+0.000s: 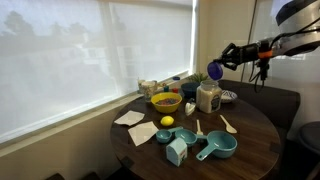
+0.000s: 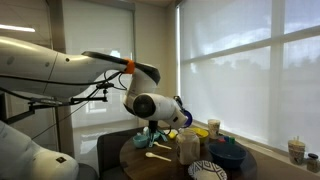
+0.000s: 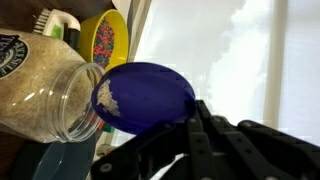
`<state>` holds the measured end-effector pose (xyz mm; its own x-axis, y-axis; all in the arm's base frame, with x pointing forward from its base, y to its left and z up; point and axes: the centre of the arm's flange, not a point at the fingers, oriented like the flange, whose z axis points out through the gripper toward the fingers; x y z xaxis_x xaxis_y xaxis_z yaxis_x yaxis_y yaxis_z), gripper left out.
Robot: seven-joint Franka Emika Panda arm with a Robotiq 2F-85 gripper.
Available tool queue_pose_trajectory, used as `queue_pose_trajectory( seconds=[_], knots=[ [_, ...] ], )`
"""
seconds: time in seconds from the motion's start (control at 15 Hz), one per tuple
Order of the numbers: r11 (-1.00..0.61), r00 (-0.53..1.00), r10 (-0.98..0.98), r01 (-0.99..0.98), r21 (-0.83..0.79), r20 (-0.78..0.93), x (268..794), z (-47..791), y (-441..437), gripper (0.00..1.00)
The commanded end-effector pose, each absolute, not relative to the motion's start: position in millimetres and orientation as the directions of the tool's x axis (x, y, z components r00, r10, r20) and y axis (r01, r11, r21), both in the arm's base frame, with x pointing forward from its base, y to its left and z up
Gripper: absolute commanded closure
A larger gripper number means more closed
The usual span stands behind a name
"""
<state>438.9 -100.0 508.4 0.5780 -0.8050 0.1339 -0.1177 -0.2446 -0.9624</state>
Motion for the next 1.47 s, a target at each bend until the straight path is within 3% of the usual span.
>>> queue_pose_trajectory(
  seconds=[0.0,1.13,1.4],
  knots=[
    [-0.186,0.572,-0.813,-0.078,-0.979,0.109,442,492,-93,0.99],
    [-0.096,0.528,-0.847,-0.053,-0.994,0.053,439,461,-101,0.99],
    [-0.137,0.512,-0.857,-0.112,-0.984,0.061,437,454,-105,0.99]
  ],
)
